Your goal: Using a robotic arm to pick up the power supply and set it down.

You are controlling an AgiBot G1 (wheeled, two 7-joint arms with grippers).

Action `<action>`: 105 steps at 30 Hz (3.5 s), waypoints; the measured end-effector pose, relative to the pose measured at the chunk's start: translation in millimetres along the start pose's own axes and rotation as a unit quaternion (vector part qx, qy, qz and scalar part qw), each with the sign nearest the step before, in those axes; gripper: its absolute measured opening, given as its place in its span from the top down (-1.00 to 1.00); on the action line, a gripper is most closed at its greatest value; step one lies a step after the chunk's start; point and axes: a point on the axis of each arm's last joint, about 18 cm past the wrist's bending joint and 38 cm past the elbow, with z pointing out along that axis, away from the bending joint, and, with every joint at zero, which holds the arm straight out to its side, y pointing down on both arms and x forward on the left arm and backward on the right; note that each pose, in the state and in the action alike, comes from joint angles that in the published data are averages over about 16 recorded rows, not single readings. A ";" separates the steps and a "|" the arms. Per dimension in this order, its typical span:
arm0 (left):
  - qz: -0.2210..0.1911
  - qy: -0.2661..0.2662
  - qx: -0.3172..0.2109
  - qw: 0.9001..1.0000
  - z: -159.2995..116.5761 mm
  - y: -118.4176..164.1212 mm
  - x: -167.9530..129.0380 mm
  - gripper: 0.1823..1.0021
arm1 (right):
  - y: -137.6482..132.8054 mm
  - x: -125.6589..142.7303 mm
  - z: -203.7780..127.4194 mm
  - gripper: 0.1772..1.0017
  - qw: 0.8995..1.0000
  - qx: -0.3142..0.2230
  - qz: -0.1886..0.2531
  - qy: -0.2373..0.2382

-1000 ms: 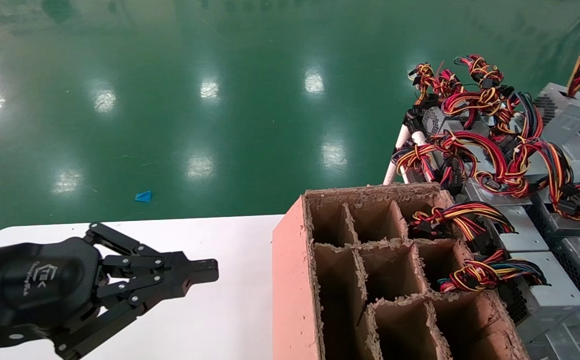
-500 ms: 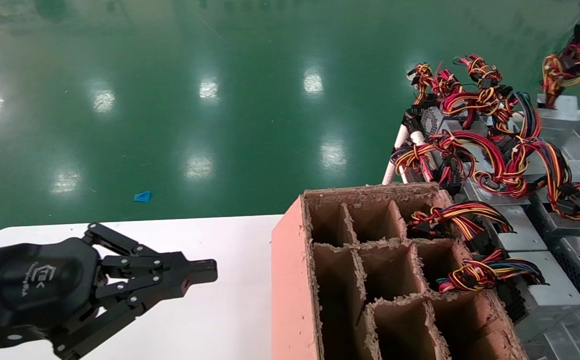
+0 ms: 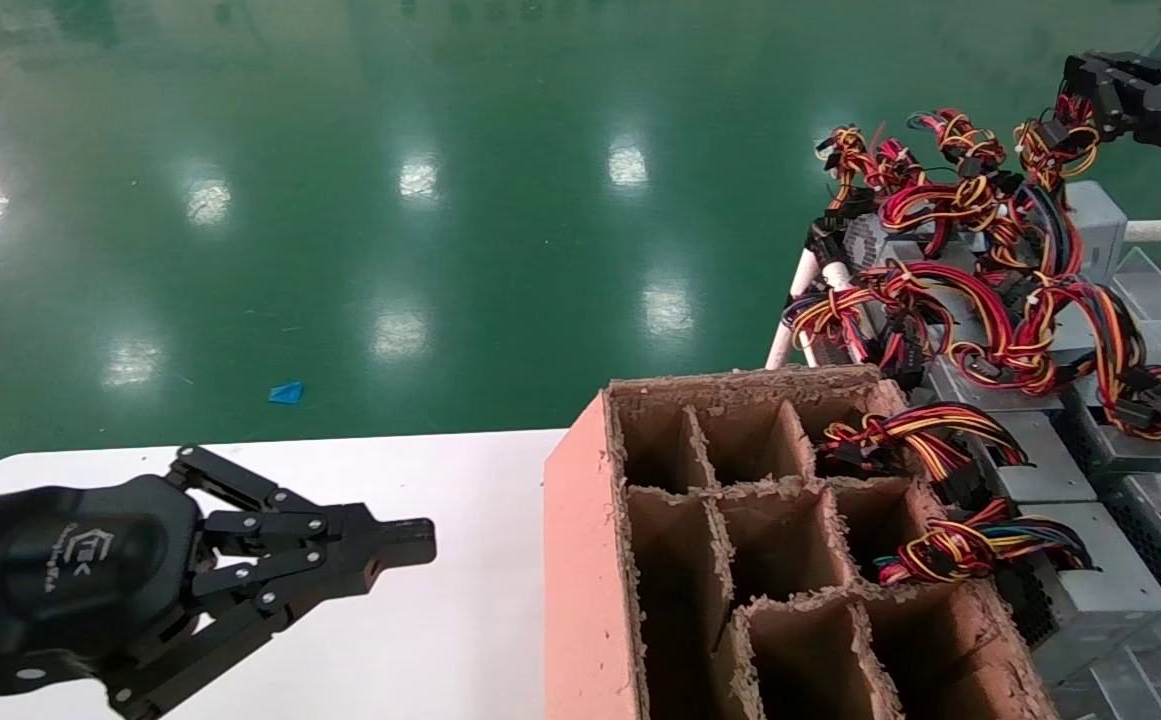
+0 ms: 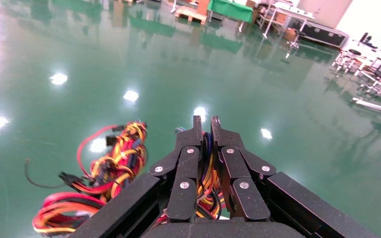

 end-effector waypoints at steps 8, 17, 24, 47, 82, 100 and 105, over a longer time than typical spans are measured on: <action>0.000 0.000 0.000 1.000 0.0 0.0 0.0 0.98 | 6.2 -6.9 1.4 0.93 1.000 0.001 0.008 -0.007; 0.000 0.000 0.000 1.000 0.0 0.0 0.0 0.98 | 20.0 -3.5 -3.5 0.93 1.000 -0.009 0.012 0.000; 0.000 0.000 0.000 1.000 0.0 0.0 0.0 0.98 | 28.7 2.3 -8.6 0.93 1.000 -0.013 0.016 0.011; 0.000 0.000 0.000 1.000 0.0 0.0 0.0 0.98 | 37.8 18.2 -19.9 0.87 0.999 -0.020 0.021 0.033; 0.000 0.000 0.000 1.000 0.0 0.0 0.0 0.98 | -16.6 -27.1 -34.6 -0.60 0.991 0.100 -0.011 -0.093; 0.000 0.000 0.000 1.000 0.0 0.0 0.0 0.73 | -25.3 -108.0 -82.8 -0.98 0.951 0.141 0.000 -0.277; 0.000 0.000 0.000 1.000 0.0 0.0 0.0 0.55 | -24.9 -134.9 -101.8 -0.99 0.931 0.142 0.006 -0.336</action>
